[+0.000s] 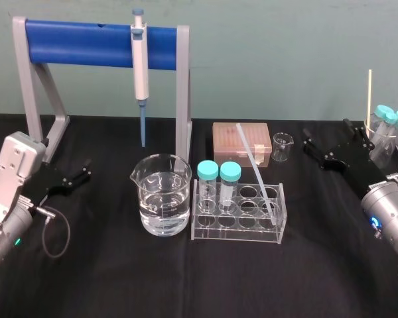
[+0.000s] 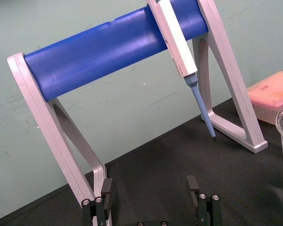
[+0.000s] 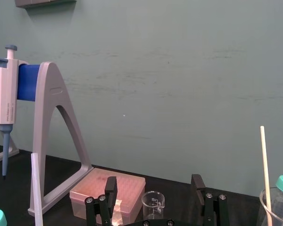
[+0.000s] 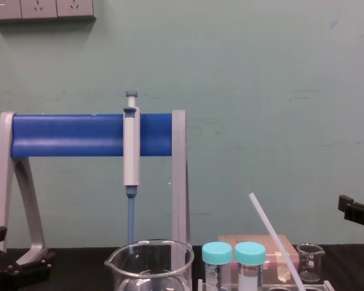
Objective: Pick up the stirring rod with one hand, then place it down.
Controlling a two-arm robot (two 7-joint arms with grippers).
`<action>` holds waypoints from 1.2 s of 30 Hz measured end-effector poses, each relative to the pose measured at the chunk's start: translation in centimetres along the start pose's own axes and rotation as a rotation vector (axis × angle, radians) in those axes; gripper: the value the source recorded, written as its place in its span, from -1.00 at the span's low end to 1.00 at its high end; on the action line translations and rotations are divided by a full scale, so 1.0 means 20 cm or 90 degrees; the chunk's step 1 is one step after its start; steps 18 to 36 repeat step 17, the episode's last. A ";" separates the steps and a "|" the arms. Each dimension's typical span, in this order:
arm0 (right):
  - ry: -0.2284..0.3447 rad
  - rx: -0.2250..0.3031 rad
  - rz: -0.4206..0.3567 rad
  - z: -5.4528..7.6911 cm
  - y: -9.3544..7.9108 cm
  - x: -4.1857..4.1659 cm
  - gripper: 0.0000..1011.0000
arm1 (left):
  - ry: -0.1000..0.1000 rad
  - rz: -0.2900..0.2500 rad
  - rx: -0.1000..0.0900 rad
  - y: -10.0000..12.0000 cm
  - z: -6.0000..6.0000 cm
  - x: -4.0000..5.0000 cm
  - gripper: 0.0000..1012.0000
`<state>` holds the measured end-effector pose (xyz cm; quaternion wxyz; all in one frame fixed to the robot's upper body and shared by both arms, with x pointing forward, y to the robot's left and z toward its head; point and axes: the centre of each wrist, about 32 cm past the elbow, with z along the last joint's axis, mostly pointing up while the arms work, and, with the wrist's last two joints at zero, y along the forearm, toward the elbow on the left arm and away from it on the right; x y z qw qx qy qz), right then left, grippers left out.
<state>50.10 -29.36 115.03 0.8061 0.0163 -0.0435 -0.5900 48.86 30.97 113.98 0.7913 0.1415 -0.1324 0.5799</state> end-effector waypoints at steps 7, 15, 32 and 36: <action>0.000 0.001 0.000 0.00 0.00 0.000 0.98 | 0.000 0.000 0.000 0.00 0.00 0.000 0.98; 0.001 0.001 0.000 0.00 0.00 0.000 0.98 | 0.000 0.000 0.000 0.00 0.00 0.000 0.98; 0.001 0.001 0.000 0.00 0.00 0.000 0.98 | 0.000 0.000 0.000 0.00 0.00 0.000 0.98; 0.001 0.001 0.000 0.00 0.00 0.000 0.98 | 0.000 0.000 0.000 0.00 0.00 0.000 0.98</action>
